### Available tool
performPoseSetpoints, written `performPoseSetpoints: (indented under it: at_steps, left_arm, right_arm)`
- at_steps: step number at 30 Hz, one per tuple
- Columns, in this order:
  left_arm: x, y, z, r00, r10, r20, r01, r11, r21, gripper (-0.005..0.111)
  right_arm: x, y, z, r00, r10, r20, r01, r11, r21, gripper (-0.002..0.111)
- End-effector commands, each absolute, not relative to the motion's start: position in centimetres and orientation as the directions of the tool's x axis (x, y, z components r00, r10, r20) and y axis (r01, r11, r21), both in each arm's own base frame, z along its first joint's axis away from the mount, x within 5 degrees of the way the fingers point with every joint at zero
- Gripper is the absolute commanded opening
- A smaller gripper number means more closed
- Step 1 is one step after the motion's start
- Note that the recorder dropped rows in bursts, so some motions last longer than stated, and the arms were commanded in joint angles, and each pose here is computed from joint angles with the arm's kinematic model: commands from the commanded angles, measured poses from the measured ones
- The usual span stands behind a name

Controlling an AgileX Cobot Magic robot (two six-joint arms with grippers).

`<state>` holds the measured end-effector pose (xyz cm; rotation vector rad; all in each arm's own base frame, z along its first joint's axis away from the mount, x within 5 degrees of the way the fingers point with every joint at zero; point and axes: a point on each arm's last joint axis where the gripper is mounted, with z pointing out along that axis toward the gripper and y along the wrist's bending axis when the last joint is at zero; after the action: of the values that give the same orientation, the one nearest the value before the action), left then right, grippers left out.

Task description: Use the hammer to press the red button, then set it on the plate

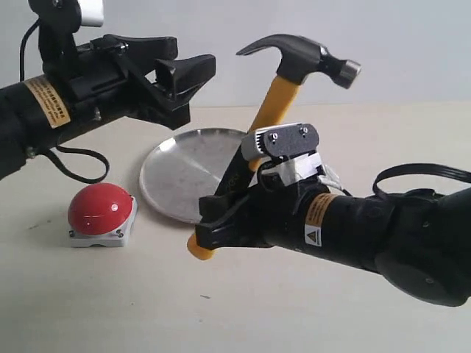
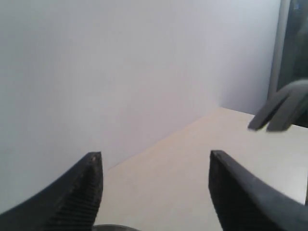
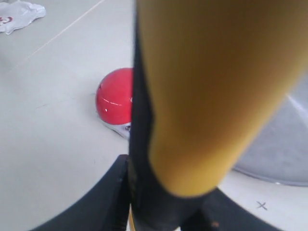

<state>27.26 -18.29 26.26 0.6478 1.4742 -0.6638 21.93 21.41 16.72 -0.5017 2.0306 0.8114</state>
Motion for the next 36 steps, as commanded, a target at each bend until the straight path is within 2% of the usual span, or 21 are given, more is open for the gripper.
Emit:
performPoseSetpoints:
  at_steps: [1,3,7,11,16,21,27,36]
  left_arm:
    - [27.6,-16.8,26.9,-0.048,-0.026,-0.998,0.825,0.562,-0.055,0.062]
    - [27.6,-15.9,27.3,-0.062,-0.030,-0.998,0.875,0.480,-0.069,0.062]
    - [26.6,-14.8,28.3,-0.021,-0.016,-1.000,0.977,0.210,-0.024,0.062]
    - [27.0,-14.7,27.8,-0.021,0.101,-0.995,0.991,0.133,-0.008,0.062]
    - [27.5,-14.9,26.7,-0.037,0.136,-0.990,0.994,0.110,-0.022,0.062]
    - [27.5,-15.1,26.3,-0.051,0.147,-0.988,0.994,0.100,-0.037,0.062]
    - [26.1,-16.7,25.8,-0.032,0.209,-0.977,0.999,-0.001,-0.033,0.062]
    - [25.8,-17.2,25.7,-0.031,0.218,-0.975,0.999,-0.024,-0.037,0.060]
  right_arm:
    - [21.6,21.3,20.1,-0.431,-0.039,-0.902,-0.679,0.671,0.296,0.000]
    - [21.2,20.9,21.0,-0.416,-0.057,-0.908,-0.688,0.672,0.273,0.000]
    - [20.4,20.4,22.5,-0.365,-0.113,-0.924,-0.729,0.652,0.208,0.000]
    - [19.4,20.3,23.3,-0.331,-0.181,-0.926,-0.785,0.597,0.164,0.000]
    - [18.5,20.4,23.7,-0.306,-0.261,-0.916,-0.843,0.521,0.133,0.000]
    - [19.1,20.3,23.9,-0.315,-0.341,-0.886,-0.830,0.552,0.082,0.000]
    - [19.5,20.6,24.7,-0.303,-0.328,-0.895,-0.828,0.555,0.077,0.000]
    - [19.9,20.2,24.5,-0.302,-0.362,-0.882,-0.803,0.595,0.030,0.000]
